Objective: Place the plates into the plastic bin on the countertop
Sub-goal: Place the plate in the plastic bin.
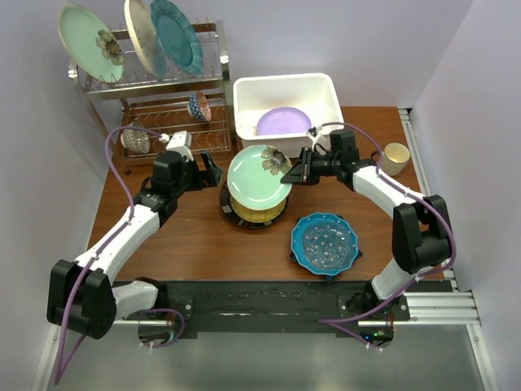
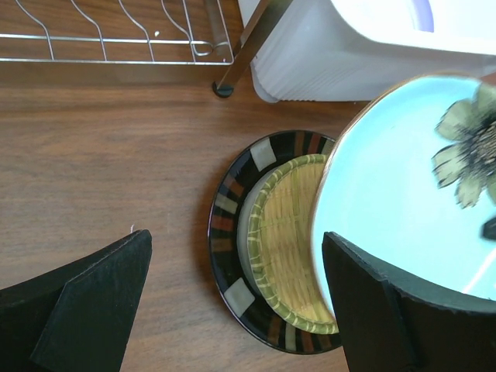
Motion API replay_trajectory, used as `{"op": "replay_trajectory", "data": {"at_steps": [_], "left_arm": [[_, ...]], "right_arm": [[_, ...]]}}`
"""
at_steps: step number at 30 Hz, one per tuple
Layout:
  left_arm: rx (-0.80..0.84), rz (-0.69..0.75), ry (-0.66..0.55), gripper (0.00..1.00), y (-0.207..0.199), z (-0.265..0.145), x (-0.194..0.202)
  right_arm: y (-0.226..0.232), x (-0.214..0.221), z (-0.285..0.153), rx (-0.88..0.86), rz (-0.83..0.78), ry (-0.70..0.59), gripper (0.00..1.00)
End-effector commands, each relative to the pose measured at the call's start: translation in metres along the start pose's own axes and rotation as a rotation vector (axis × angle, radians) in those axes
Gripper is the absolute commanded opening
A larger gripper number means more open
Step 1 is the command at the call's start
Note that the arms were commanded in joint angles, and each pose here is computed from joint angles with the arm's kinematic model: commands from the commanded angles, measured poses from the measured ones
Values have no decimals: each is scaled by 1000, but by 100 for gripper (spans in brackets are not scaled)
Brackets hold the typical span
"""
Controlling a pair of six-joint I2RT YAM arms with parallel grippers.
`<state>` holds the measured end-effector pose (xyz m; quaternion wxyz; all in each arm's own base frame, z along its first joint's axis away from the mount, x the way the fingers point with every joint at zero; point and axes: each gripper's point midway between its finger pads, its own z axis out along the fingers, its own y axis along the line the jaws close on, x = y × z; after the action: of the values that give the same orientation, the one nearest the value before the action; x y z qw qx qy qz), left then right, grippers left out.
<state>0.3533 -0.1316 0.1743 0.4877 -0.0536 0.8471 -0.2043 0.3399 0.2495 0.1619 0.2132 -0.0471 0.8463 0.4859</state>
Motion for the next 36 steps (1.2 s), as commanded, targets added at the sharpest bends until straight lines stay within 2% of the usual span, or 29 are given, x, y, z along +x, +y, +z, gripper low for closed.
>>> {"op": "replay_trajectory", "data": {"at_steps": [1,10,27,36], "left_arm": [[10,-9,-4,96,-2,4,-5],[11,-14,59,96,4,14,18],[19,-27,162,96,12,21,57],[28,-28,159,96,14,22,63]], "right_arm": [[60,-42,-31,-150,-153,-95,0],[68,-84,-49,-156,-166,-174,0],[72,-146,-45,-154,-139,-255,0],[66,-174,-42,-150,-97,-305,0]]}}
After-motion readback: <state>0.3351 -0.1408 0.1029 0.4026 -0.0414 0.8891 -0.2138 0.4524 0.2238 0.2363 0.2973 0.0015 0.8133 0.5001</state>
